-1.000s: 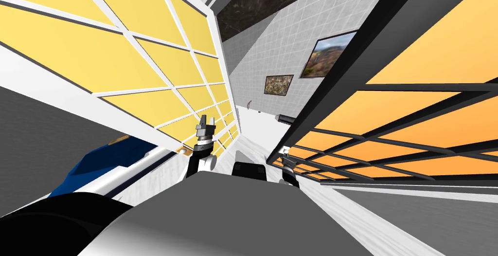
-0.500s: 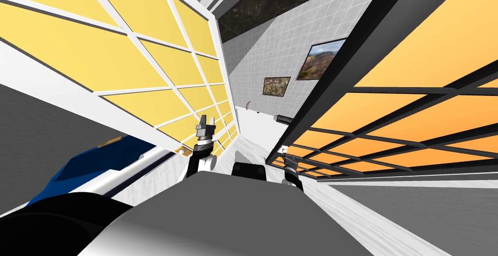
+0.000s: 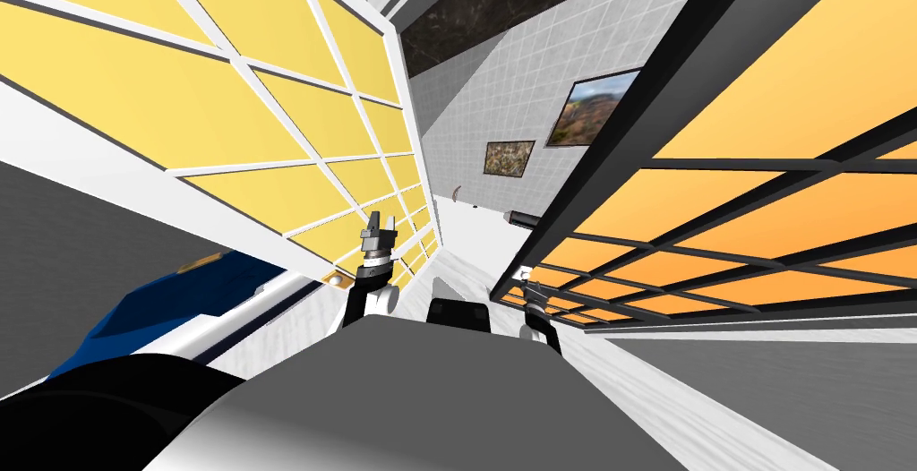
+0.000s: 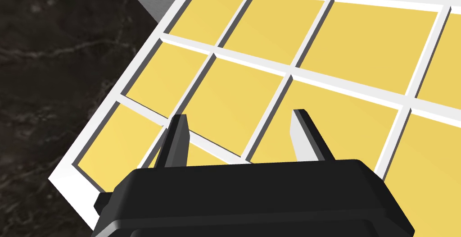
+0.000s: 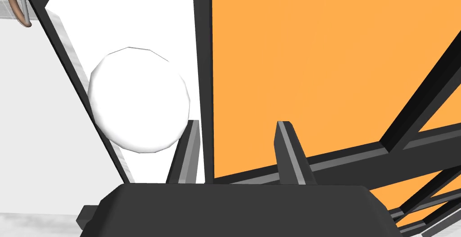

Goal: Pull the door open

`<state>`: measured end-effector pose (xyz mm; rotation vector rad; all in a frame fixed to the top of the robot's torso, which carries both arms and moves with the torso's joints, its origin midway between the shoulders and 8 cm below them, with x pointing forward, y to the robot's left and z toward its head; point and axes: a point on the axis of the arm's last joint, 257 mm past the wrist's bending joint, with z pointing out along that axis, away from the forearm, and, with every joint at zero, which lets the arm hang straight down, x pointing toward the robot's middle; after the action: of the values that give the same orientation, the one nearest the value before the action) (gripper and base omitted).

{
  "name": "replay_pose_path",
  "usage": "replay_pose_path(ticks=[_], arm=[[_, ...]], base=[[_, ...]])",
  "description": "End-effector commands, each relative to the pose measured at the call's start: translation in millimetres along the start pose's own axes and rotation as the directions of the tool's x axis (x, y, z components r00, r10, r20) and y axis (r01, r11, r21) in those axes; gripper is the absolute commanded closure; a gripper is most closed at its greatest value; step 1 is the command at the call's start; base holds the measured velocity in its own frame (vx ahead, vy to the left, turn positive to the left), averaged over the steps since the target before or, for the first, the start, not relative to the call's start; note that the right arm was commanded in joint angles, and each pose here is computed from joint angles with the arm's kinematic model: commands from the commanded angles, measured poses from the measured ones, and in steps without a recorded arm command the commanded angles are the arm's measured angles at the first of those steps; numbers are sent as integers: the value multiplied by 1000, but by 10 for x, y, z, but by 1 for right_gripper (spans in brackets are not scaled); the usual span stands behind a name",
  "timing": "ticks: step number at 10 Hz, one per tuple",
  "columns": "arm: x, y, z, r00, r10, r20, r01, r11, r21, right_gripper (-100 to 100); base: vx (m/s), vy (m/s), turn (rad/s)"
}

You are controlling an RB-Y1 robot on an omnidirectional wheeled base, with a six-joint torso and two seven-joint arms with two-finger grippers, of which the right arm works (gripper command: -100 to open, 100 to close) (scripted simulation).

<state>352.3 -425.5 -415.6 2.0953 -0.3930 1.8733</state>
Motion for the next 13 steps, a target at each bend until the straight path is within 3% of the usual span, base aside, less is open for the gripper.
replay_pose_path(ticks=[1,4,5,6,7,12,13], arm=[[134,-148,48,999,20,-26,-19,1000,20,-100],[165,-145,110,1000,24,-20,-23,999,24,-100],[201,-144,176,1000,28,-13,-27,999,30,-100],[59,5,60,1000,8,15,-9,1000,9,-100],[59,5,60,1000,8,15,-9,1000,9,100],[59,5,60,1000,8,15,-9,1000,9,100],[68,-35,11,1000,9,-2,-9,1000,19,-100]], base=[[5,13,-10],[-5,19,-11],[3,25,-47],[7,-11,-51],[7,-21,23],[-3,6,2],[-121,-55,139]])
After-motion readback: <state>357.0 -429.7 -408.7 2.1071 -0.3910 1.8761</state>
